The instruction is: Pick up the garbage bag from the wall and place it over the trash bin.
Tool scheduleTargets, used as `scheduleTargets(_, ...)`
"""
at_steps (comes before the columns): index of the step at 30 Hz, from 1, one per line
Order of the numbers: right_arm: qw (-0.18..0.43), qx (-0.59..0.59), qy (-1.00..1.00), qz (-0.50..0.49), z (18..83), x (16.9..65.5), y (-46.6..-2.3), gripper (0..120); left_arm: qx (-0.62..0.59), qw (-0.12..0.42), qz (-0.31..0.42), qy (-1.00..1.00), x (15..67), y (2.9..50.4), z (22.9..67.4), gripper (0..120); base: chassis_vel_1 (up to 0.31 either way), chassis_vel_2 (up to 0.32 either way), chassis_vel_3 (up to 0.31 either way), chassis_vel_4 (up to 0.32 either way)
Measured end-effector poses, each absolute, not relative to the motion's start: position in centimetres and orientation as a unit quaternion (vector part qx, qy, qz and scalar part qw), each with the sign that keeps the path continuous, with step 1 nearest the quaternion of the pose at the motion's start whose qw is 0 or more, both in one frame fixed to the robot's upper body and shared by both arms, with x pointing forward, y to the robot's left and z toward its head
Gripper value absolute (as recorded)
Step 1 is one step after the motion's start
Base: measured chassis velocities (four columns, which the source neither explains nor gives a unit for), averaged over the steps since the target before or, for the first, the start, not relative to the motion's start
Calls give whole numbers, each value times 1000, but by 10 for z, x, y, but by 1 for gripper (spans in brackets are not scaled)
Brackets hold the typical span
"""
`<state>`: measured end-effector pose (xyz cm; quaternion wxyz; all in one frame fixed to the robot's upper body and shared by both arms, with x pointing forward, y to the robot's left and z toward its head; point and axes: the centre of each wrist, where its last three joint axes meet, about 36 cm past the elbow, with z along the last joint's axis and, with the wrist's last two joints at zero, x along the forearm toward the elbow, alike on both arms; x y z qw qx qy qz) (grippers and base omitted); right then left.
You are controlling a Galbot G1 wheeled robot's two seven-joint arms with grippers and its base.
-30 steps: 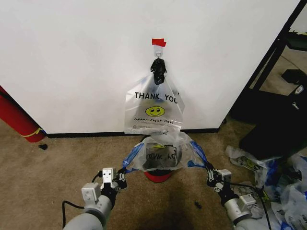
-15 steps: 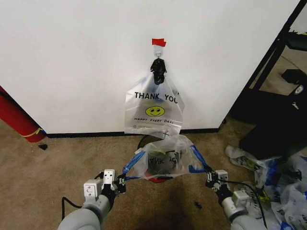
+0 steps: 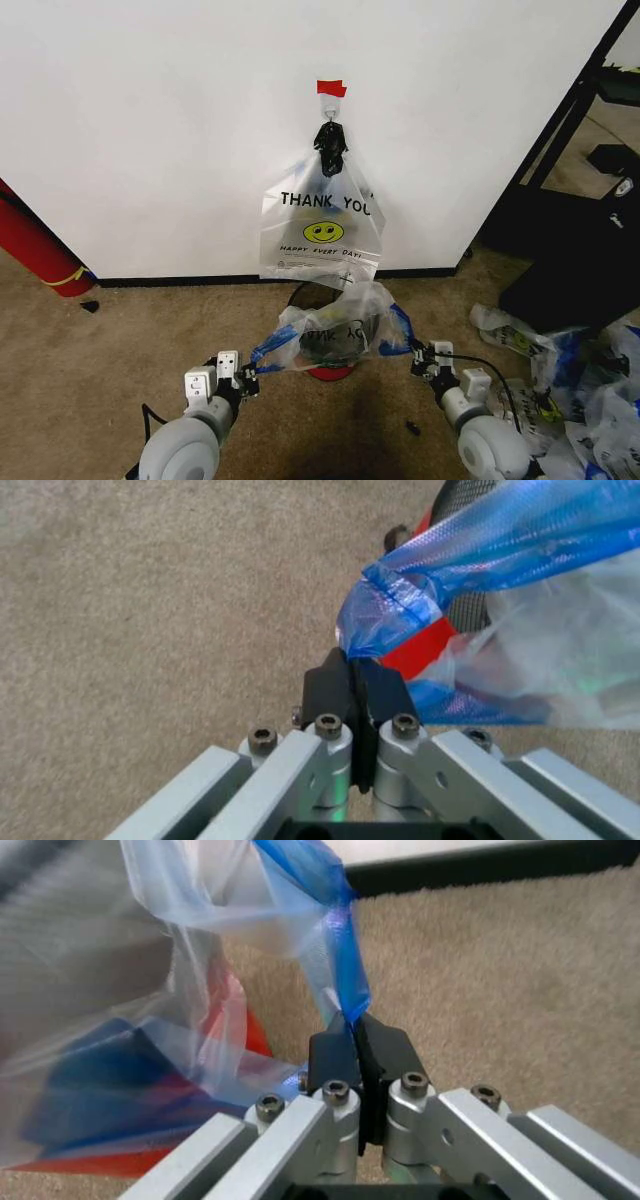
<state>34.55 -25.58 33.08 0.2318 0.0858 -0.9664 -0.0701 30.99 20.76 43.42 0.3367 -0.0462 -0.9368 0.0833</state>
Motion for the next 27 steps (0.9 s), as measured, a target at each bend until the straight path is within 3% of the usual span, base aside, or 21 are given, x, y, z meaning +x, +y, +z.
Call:
scheduleTargets(13, 244, 96, -962, -71, 315, 403, -257, 0, -43, 323, 106, -939, 347, 195, 411, 0, 0, 0, 0, 0)
scheduleTargets(27, 259, 97, -960, -51, 293, 431, -254, 0, -34, 323, 107, -940, 366, 188, 396, 0, 0, 0, 0, 0)
